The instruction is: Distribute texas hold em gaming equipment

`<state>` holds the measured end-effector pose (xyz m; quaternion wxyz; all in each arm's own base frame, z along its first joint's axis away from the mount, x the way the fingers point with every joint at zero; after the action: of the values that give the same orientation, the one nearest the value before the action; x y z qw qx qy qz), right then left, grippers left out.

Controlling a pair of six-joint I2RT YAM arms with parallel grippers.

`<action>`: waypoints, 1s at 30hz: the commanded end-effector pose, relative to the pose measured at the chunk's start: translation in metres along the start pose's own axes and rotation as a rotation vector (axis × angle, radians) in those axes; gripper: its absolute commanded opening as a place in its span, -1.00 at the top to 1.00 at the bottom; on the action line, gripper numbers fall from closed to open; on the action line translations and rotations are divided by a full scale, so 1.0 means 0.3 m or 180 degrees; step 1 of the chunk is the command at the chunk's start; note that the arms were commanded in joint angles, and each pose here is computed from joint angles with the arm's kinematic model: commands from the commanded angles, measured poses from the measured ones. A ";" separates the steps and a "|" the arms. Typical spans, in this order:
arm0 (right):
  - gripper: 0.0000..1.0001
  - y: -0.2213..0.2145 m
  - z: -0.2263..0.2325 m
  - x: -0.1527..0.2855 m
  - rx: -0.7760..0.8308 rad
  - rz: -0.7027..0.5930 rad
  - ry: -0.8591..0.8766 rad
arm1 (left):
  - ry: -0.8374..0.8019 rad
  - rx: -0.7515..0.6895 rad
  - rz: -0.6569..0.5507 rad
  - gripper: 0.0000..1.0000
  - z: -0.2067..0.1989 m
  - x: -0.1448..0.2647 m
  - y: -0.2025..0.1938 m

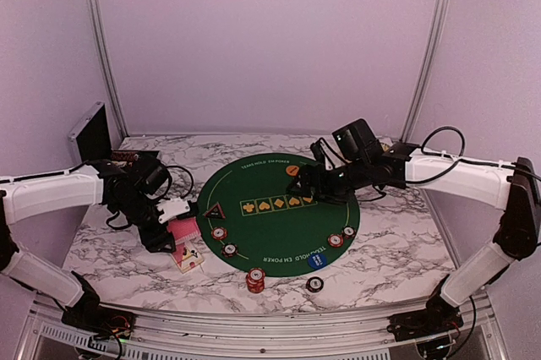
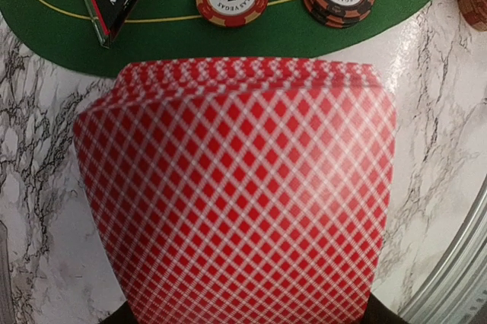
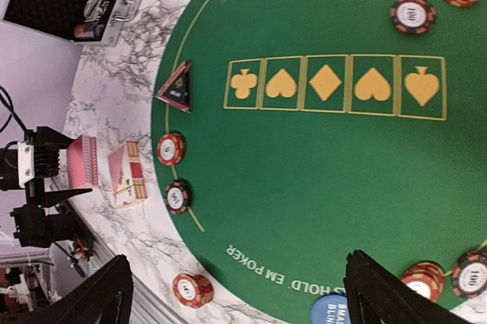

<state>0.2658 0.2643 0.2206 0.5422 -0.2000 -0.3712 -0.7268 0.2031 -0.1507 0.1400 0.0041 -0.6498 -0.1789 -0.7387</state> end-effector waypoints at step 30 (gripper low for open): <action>-0.75 -0.176 0.493 -0.351 -0.0098 0.1114 0.2096 | 0.0073 -0.0300 -0.0652 1.00 -0.009 0.233 0.156</action>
<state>0.2376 0.4380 0.2143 0.7336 -0.0522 -0.1477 -0.6613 0.2027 -0.1761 0.2002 -0.0747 -0.6315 -0.2001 -0.7454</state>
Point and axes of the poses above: each gripper's point midway between its finger pads, its own x axis back along the fingers, its own z axis along the line the jaws close on, y = z × x, the point moved 7 cm from there along x, back along the fingers, and after that the axes turned 12 degrees about -x, right-handed, at the moved point
